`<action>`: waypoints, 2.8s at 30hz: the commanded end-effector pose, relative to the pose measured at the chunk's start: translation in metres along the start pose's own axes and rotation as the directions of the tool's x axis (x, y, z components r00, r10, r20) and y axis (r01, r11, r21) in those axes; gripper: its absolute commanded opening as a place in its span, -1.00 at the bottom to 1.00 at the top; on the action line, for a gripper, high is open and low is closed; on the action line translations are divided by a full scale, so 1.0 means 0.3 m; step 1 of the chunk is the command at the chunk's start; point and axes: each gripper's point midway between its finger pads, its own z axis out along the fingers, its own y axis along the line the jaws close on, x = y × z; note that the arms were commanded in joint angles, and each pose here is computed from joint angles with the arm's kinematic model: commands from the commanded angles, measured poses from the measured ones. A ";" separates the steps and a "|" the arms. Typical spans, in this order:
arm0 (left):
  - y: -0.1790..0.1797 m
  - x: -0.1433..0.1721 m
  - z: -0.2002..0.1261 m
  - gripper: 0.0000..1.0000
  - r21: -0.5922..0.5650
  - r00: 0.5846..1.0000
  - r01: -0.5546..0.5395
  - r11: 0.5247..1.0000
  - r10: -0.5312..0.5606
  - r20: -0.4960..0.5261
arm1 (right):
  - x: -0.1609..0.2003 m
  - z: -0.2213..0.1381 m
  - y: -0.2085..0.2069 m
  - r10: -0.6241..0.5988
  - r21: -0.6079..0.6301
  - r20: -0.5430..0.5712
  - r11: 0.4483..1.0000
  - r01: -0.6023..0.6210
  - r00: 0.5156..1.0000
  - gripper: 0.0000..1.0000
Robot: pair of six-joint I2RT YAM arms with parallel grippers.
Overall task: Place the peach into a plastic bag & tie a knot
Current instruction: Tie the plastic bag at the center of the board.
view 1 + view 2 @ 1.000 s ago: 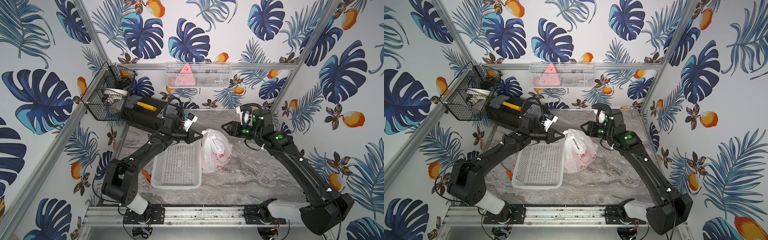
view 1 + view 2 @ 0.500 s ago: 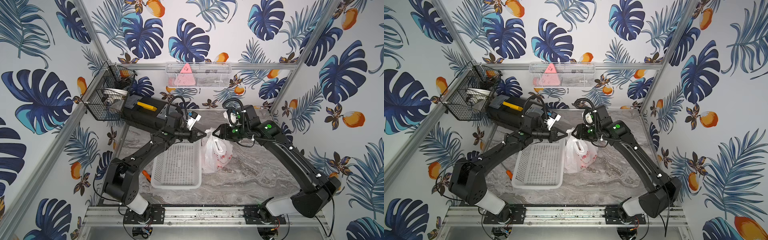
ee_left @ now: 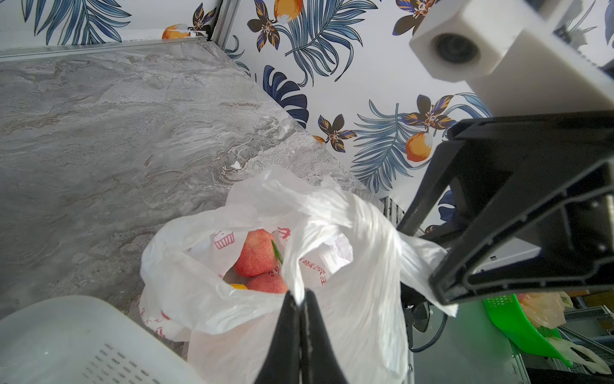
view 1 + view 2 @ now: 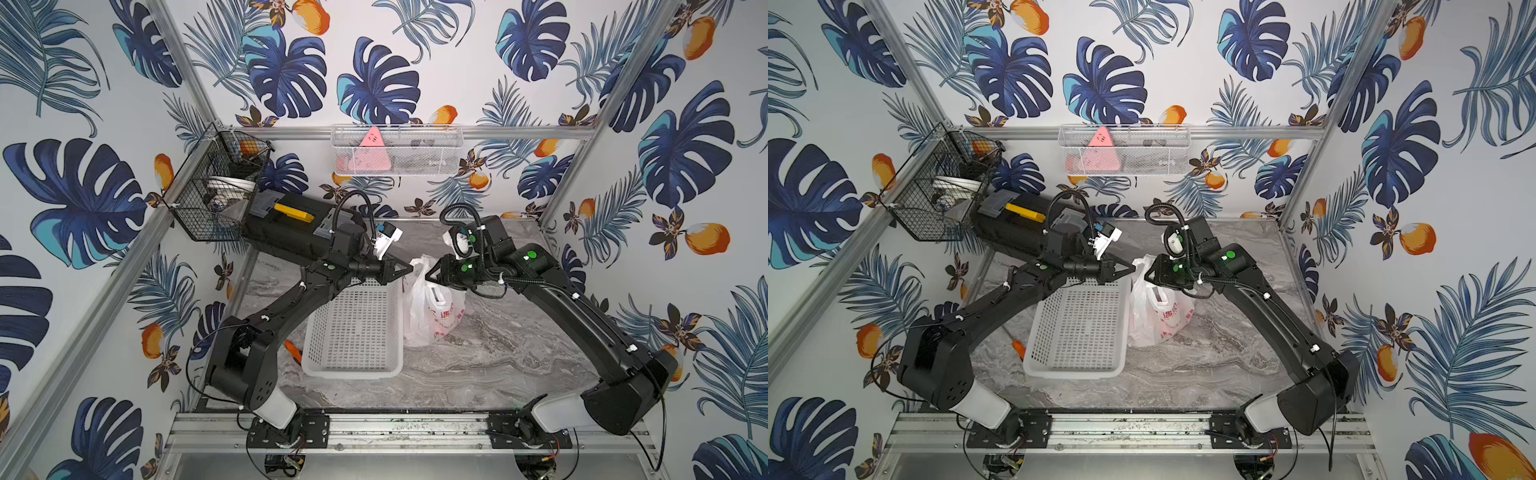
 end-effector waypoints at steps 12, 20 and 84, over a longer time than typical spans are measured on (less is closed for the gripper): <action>0.007 -0.027 -0.008 -1.00 -0.034 0.999 -0.049 0.998 0.049 0.008 | -0.006 0.020 -0.026 -0.004 0.014 0.004 1.000 0.004 1.000 -0.96; 0.033 -0.038 -0.022 -1.00 -0.075 0.999 -0.048 0.996 0.049 0.006 | -0.007 -0.009 -0.130 0.014 0.107 0.023 0.994 -0.016 1.000 -1.00; 0.304 0.211 -0.102 -1.00 -0.361 0.966 0.213 0.908 -0.252 -0.065 | -0.117 -0.136 -0.783 0.382 0.350 0.402 0.776 -0.525 0.832 -1.00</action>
